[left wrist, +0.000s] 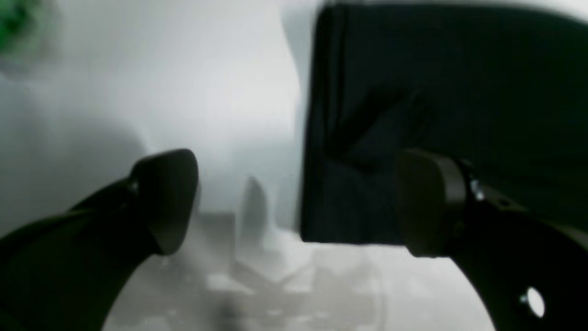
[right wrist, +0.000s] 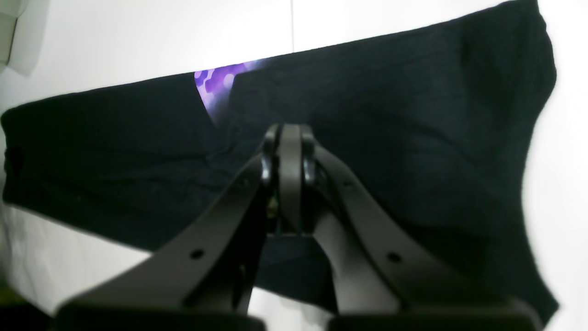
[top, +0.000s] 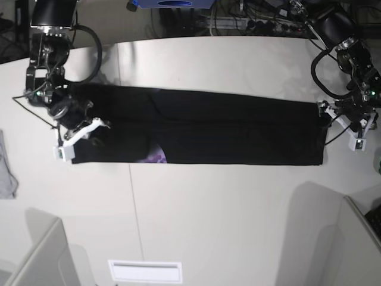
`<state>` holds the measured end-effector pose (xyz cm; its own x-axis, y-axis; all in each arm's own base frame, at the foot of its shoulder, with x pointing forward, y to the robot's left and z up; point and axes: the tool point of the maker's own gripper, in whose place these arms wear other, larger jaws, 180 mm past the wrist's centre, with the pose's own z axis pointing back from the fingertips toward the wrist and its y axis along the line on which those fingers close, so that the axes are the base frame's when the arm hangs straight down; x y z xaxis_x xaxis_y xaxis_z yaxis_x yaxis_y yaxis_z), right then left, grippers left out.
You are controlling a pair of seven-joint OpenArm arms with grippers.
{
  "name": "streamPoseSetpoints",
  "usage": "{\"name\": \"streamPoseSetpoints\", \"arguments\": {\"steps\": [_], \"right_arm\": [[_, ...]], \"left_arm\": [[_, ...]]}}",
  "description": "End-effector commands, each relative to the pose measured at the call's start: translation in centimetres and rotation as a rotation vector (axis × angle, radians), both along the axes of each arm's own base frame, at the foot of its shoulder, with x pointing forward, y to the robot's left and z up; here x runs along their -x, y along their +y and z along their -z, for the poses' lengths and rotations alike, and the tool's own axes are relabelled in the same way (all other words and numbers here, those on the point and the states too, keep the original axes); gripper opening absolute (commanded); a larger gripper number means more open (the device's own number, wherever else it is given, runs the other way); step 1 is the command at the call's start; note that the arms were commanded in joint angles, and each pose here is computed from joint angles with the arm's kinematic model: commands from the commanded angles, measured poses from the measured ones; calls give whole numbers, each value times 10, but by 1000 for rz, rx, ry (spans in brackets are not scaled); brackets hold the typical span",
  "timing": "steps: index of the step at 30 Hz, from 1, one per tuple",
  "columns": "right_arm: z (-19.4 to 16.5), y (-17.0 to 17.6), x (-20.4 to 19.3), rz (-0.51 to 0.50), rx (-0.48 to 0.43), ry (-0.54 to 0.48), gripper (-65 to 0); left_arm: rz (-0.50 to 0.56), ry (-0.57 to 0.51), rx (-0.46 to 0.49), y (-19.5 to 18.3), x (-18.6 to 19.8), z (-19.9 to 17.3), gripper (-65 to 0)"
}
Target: Fold the T-shirt properly
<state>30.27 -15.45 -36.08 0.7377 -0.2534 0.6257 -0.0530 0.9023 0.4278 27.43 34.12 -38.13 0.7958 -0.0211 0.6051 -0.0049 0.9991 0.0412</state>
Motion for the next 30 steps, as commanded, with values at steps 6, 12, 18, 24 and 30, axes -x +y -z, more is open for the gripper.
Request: {"name": "streamPoseSetpoints", "arguments": {"steps": [6,12,18,24,30], "right_arm": [[-5,7,0,-28,0,-26,-650],[-4,8,2,-31,-2,-19,-650],[2,8,9,-35,0,-2,-650],[9,8,19,-33,-1,19,-650],[19,9,35,-38,-2,59,-650]], "left_arm": [[-41,-93,67,-5,-17,1,0],[-61,-75,109,-9,-16,18,-2],[-51,-26,141,-16,-10,38,-33],[-59,-20,149,-15,-7,41,-515],[-73,-44,169,-15,-8,46,-650]]}}
